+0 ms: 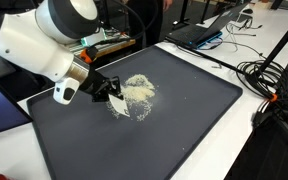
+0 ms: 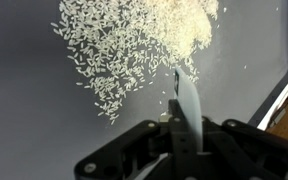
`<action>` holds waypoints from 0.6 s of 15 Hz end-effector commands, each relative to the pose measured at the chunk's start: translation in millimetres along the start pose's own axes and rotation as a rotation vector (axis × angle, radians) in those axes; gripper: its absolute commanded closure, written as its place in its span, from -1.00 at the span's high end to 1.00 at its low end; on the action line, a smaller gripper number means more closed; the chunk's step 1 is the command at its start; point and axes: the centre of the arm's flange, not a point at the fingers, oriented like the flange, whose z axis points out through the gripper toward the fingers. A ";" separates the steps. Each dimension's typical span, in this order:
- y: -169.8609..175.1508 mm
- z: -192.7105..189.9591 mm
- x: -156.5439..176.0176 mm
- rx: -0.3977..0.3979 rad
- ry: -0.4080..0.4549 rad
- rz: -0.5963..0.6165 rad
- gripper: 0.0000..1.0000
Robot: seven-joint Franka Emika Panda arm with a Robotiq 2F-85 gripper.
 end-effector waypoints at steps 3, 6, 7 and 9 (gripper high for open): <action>8.4 -2.1 -16.6 0.021 0.062 0.078 -0.98; 15.9 -0.4 -20.3 0.026 0.070 0.106 -0.98; 17.4 0.3 -21.7 0.028 0.066 0.107 -0.98; 18.4 0.8 -27.4 0.026 0.035 0.095 -0.98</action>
